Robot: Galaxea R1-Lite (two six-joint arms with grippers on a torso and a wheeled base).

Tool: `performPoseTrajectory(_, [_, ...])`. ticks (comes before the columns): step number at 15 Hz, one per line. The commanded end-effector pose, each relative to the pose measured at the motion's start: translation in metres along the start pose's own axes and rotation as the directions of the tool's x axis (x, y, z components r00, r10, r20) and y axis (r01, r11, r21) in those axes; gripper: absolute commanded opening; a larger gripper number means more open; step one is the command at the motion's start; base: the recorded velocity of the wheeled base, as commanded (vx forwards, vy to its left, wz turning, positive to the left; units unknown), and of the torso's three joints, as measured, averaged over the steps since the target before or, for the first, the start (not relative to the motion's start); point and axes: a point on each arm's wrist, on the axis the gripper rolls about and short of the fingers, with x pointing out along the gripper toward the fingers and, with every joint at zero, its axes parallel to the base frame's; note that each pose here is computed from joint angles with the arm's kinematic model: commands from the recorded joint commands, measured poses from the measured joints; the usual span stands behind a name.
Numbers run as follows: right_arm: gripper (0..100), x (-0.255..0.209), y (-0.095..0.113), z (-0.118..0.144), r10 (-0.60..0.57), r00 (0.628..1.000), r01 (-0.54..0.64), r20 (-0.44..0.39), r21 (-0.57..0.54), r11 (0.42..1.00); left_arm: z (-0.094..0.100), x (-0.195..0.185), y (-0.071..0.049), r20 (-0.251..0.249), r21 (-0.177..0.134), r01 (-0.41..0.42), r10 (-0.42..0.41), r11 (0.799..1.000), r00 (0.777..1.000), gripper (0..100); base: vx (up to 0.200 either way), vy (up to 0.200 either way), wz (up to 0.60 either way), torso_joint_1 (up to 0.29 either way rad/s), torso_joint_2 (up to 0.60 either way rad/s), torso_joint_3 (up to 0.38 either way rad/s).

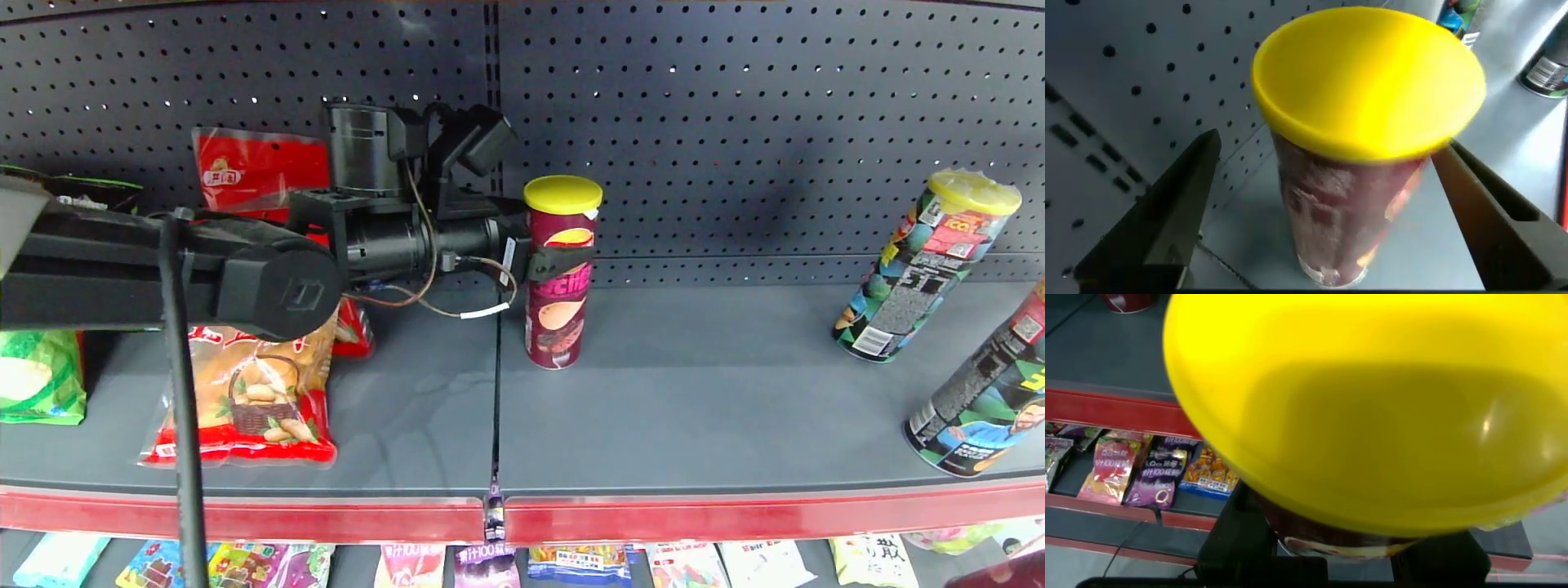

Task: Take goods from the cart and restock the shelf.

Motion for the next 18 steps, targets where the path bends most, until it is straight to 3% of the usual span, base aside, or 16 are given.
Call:
performPoseTrajectory(1, [0,0.001,0.0,0.0,0.002,1.0,-0.002,-0.003,0.0,1.0,-0.005,0.01,0.004,-0.003,-0.001,-0.001,0.001,1.0,1.0,100,0.0,0.0,0.0,0.0,0.0,0.0])
performPoseTrajectory(5, [0,0.001,0.0,0.0,0.0,1.0,0.0,-0.01,0.0,1.0,-0.012,0.019,0.005,0.002,0.002,0.013,-0.013,1.0,1.0,100,0.0,0.0,0.0,0.0,0.0,0.0])
performPoseTrajectory(6, [0,0.001,0.0,0.0,0.0,1.0,0.0,-0.01,0.0,1.0,-0.012,0.02,0.005,0.011,0.007,0.015,-0.015,1.0,1.0,0,0.0,0.0,0.0,0.0,0.0,0.0])
performPoseTrajectory(12, [0,0.003,0.0,-0.002,0.002,1.0,-0.002,-0.019,0.001,1.0,-0.006,0.007,-0.002,0.021,0.012,0.064,-0.064,0.998,0.998,0,0.0,0.0,0.0,0.0,0.0,0.0])
performPoseTrajectory(15, [0,0.003,0.0,-0.002,0.004,1.0,-0.004,-0.022,0.001,1.0,0.001,-0.019,-0.02,0.022,0.01,0.132,-0.132,0.991,0.991,0,0.0,0.0,0.0,0.0,0.0,0.0])
performPoseTrajectory(16, [0,0.004,0.0,-0.002,0.004,1.0,-0.004,-0.028,0.001,1.0,0.001,-0.033,-0.035,0.016,0.001,0.179,-0.179,0.984,0.984,0,0.0,0.0,0.0,0.0,0.0,0.0])
performPoseTrajectory(18, [0,0.005,0.0,-0.001,0.006,1.0,-0.006,-0.029,0.002,1.0,0.0,-0.049,-0.052,0.006,-0.006,0.214,-0.214,0.977,0.977,0,0.0,0.0,0.0,0.0,0.0,0.0])
